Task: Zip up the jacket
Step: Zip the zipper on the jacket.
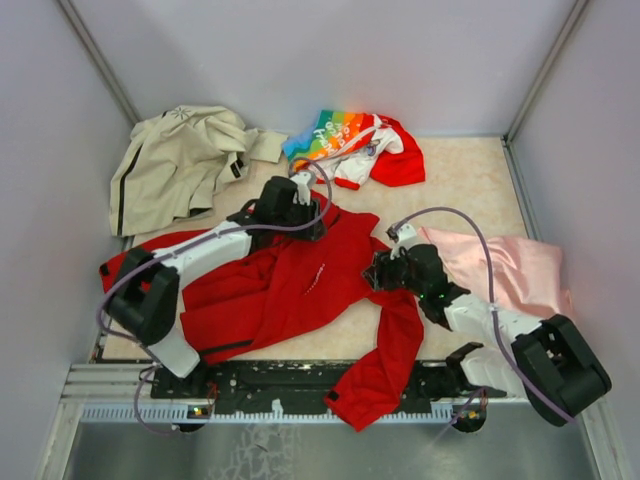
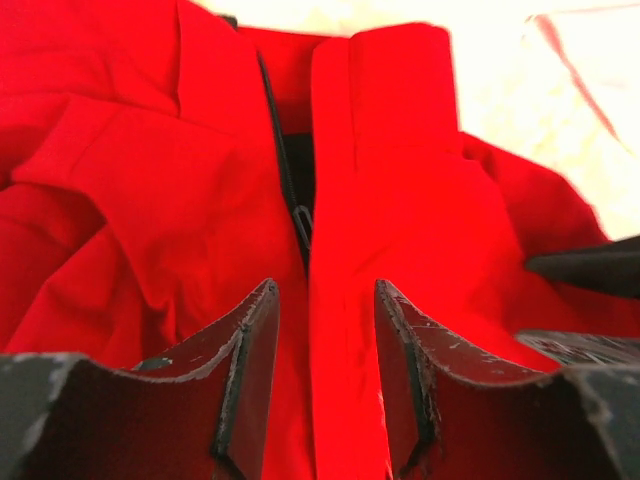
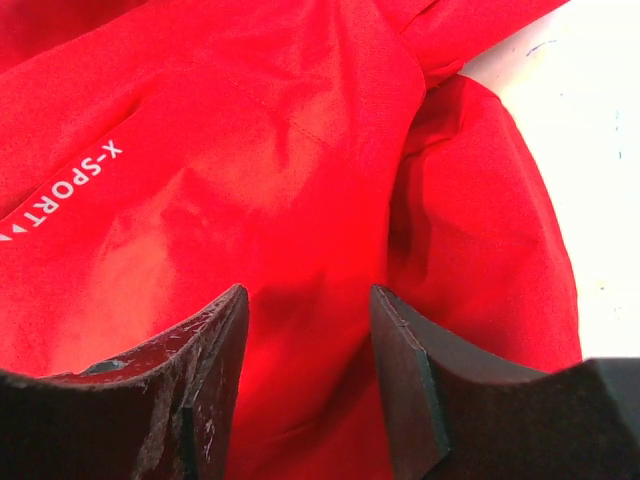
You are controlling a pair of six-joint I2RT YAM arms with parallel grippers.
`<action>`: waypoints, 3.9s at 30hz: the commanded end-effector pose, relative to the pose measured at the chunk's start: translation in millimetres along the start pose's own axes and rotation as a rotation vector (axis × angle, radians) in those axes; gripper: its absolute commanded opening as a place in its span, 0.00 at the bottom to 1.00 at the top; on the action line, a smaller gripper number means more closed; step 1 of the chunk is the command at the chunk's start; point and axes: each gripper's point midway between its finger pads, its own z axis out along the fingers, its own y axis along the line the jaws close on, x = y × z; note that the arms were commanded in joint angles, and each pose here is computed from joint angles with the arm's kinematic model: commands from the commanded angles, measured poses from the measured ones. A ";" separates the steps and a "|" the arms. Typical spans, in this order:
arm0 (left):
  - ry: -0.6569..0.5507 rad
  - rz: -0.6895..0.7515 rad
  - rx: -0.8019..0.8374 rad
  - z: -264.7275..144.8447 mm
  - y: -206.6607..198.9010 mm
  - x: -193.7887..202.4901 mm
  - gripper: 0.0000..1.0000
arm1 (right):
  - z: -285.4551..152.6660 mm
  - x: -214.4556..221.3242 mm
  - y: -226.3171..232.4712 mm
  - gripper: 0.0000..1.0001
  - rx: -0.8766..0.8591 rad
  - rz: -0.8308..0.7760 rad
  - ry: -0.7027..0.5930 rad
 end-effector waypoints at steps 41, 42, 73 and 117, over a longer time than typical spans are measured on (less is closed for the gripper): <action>-0.034 0.293 -0.038 41.6 -46.7 99.9 0.15 | 38.4 -103.9 -16.6 0.66 0.214 0.243 -0.082; -0.048 0.298 -0.053 42.3 -45.9 100.5 0.15 | 42.8 -105.1 -15.4 0.66 0.206 0.249 -0.073; -0.110 0.519 -0.165 28.6 -87.6 115.5 0.27 | 65.9 -18.3 -40.8 0.06 0.132 0.373 -0.018; 0.237 0.030 -0.237 21.2 -3.5 190.4 0.44 | 37.2 -15.9 -30.1 0.00 -0.003 0.284 -0.268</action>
